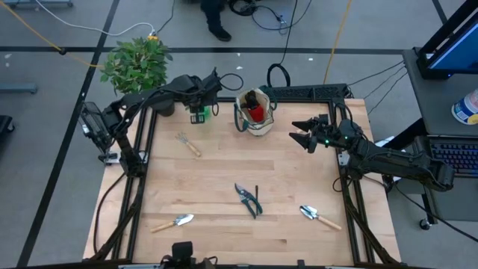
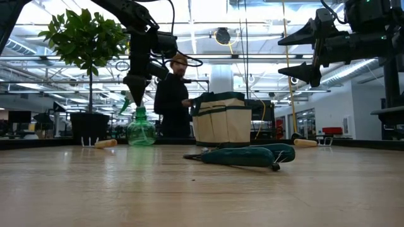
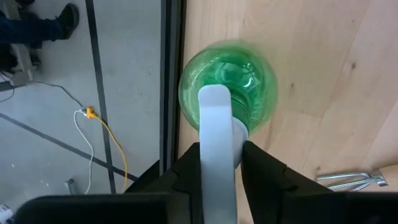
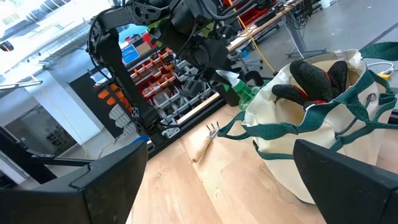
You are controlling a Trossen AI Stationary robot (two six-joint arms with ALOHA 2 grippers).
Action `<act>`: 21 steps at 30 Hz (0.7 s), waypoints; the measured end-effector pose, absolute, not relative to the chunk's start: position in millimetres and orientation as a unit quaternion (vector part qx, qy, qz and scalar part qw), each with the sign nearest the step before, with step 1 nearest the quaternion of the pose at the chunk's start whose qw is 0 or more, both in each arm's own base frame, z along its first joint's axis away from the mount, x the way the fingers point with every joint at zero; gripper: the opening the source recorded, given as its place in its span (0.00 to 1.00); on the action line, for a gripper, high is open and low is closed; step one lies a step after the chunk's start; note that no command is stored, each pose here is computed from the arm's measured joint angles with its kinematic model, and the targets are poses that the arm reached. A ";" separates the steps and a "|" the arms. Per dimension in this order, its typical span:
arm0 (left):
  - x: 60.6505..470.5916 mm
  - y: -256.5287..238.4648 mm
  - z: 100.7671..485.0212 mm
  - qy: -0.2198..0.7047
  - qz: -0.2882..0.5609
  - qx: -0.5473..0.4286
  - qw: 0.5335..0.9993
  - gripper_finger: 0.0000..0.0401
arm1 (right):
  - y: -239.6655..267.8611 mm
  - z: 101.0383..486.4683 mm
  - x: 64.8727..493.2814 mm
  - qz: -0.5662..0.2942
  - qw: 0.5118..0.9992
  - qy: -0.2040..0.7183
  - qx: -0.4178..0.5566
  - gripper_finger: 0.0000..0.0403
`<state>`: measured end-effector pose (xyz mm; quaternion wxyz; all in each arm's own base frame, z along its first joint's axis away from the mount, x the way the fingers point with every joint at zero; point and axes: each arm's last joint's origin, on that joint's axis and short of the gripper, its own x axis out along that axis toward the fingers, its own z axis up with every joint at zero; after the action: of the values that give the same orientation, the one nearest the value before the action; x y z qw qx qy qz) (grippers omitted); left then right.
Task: Pick & Place Garden tools in Gardening bag
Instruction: Put the spray bottle into the gardening bag
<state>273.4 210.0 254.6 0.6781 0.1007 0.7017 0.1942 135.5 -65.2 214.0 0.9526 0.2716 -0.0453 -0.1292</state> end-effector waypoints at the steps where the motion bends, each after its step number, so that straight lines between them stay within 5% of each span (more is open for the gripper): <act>1: 273.9 209.1 254.6 0.702 0.194 0.100 0.678 0.22 | -65.1 214.0 135.5 -0.129 0.953 -0.045 0.272 0.98; 21: 256.5 142.5 304.8 0.677 0.182 0.069 0.710 0.22 | -65.1 214.0 135.5 -0.129 0.952 -0.046 0.272 0.98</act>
<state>256.5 142.5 304.8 0.7100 0.0691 0.6767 0.1822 135.5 -65.1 214.0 0.9524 0.2723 -0.0456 -0.1291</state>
